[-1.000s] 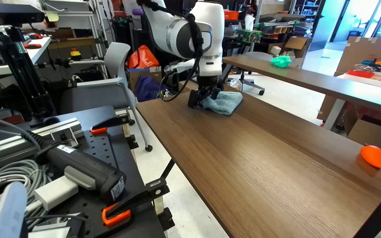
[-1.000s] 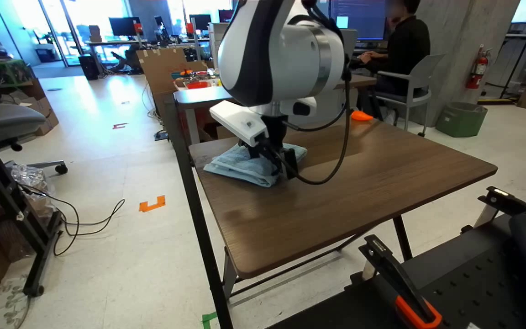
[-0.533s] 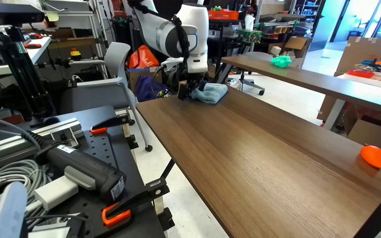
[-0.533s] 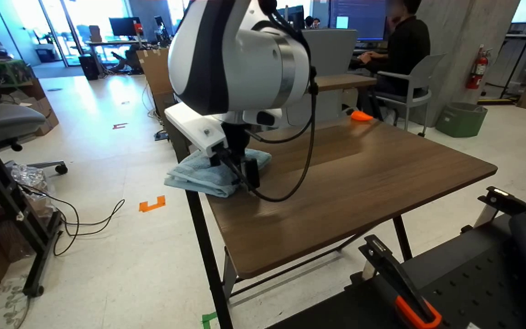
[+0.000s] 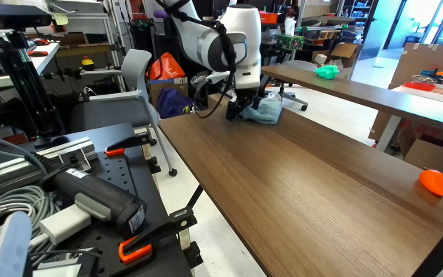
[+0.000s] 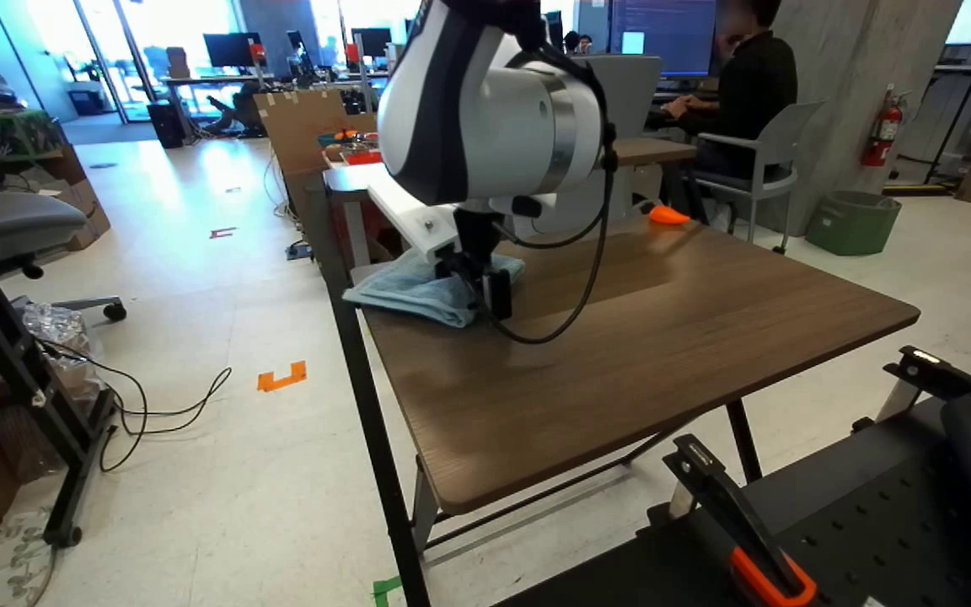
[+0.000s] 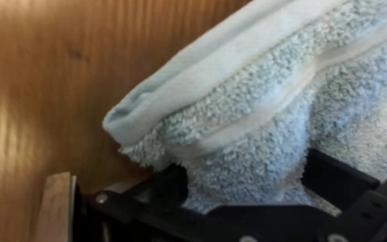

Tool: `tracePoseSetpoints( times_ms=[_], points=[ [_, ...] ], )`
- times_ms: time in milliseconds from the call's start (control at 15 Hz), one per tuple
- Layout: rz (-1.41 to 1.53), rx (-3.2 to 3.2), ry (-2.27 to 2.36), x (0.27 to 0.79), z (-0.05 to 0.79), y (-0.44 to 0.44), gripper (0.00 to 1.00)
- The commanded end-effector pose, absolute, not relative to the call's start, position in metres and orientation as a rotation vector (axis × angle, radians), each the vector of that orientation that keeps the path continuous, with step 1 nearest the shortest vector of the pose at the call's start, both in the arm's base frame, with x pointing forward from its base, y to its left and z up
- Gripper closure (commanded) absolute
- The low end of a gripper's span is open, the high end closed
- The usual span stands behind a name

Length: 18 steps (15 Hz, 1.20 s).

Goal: Use the blue towel to wipe the table

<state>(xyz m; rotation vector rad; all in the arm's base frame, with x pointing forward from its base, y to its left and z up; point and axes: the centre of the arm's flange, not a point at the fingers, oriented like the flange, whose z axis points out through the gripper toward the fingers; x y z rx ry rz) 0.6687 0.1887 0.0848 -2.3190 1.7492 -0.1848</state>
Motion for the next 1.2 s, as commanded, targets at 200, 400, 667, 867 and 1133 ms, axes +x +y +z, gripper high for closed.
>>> tracePoseSetpoints(
  times_ms=[200,400,667,867,1133],
  points=[
    [-0.388,-2.173,1.955,0.695,0.082,0.084,0.00],
    [-0.444,-2.235,1.938,0.664,0.098,0.068,0.00],
    [-0.420,-2.399,1.816,0.607,0.128,0.056,0.00],
    [-0.400,-2.463,1.718,0.580,0.151,0.037,0.00],
    [-0.383,-2.454,1.664,0.552,0.178,0.008,0.00]
  ],
)
